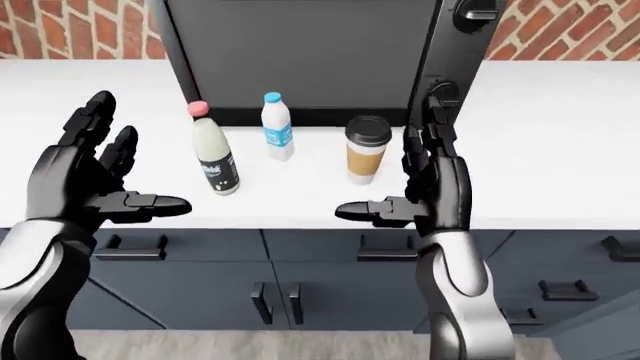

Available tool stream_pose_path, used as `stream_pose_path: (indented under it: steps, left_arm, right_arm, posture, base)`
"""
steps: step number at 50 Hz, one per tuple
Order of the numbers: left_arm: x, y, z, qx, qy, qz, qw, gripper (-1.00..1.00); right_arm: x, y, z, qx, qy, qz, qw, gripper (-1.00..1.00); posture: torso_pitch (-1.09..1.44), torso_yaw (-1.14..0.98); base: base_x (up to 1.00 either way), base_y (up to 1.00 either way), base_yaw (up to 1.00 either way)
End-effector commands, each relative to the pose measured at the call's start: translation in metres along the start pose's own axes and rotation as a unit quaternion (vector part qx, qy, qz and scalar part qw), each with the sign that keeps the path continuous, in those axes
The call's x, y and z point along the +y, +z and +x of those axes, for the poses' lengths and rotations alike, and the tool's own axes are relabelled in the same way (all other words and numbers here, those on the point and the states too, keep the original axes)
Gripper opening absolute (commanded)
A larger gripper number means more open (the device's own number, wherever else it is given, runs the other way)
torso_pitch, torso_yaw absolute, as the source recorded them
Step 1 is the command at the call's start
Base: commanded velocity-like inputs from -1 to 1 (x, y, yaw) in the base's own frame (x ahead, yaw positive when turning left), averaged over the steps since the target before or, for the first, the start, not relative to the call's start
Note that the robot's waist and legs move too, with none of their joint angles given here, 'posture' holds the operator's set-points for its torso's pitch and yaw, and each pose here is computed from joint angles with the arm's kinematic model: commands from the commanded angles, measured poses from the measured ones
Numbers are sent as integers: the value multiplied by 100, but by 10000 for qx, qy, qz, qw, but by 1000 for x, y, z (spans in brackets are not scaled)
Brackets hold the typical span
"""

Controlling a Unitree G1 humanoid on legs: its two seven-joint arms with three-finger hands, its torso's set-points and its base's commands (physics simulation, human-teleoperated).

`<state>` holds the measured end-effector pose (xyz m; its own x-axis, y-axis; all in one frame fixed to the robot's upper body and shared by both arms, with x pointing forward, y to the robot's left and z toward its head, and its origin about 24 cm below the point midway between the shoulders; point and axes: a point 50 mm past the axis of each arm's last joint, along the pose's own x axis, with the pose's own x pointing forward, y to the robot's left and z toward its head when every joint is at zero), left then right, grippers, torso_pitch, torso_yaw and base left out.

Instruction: Move the drinks to the dining counter.

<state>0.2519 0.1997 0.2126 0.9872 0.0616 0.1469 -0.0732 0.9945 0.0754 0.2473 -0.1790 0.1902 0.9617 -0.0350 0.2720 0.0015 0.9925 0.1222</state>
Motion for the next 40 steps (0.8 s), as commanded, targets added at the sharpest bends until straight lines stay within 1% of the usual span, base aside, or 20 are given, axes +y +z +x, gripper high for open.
stream_pose_path:
  steps: [1,8,10,13,16,19,22,26,32,34,36,37,38,39,40]
  left_arm:
    - [-2,18,-3,-536,-59,53,9985,100]
    - [0,20,-5,-555,-41,47,9984,100]
    - [-1,19,-5,-551,-45,40,9985,100]
    - [0,21,-6,-561,-45,41,9984,100]
    - [0,21,-6,-572,-33,35,9983,100]
    - [0,21,-5,-574,-33,29,9983,100]
    - [0,20,-6,-572,-43,27,9983,100]
    - [1,21,-6,-583,-40,30,9983,100]
    - [1,19,-7,-567,-38,36,9984,100]
    - [1,19,-7,-568,-42,32,9984,100]
    - [1,19,-6,-564,-45,31,9984,100]
    - [1,19,-6,-566,-38,24,9984,100]
    - [1,18,-6,-562,-35,25,9984,100]
    - [1,18,-6,-559,-33,25,9984,100]
    - [2,18,-7,-557,-29,21,9984,100]
  right_arm:
    - [1,17,-1,-494,4,-51,9988,100]
    - [8,15,3,-428,-142,-358,9983,100]
    - [6,10,7,-324,-321,-445,9980,100]
    - [9,11,10,-302,-434,-540,9971,100]
    - [12,7,16,-189,-528,-694,9960,100]
    - [18,2,23,-96,-522,-776,9956,100]
    - [22,-12,29,57,-462,-903,9948,100]
    - [26,-14,35,100,-461,-990,9940,100]
    - [24,-25,47,266,-484,-1018,9933,100]
    - [23,-29,51,312,-497,-1047,9928,86]
    - [24,-31,55,350,-516,-1064,9924,94]
    - [25,-32,58,365,-508,-1075,9922,87]
    - [25,-32,60,372,-501,-1084,9921,86]
    - [26,-34,62,395,-492,-1101,9919,76]
    - [27,-35,64,411,-493,-1107,9918,74]
  posture:
    - [0,0]
    - [0,0]
    - [0,0]
    - [0,0]
    - [0,0]
    - [0,0]
    - [0,0]
    - [0,0]
    - [0,0]
    - [0,0]
    - [0,0]
    - [0,0]
    - [0,0]
    - [0,0]
    - [0,0]
  base:
    - [0,0,0]
    - [0,0,0]
    - [0,0,0]
    - [0,0,0]
    - [0,0,0]
    - [0,0,0]
    - [0,0,0]
    - [0,0,0]
    - [0,0,0]
    - [0,0,0]
    - [0,0,0]
    - [0,0,0]
    - [0,0,0]
    - [0,0,0]
    - [0,0,0]
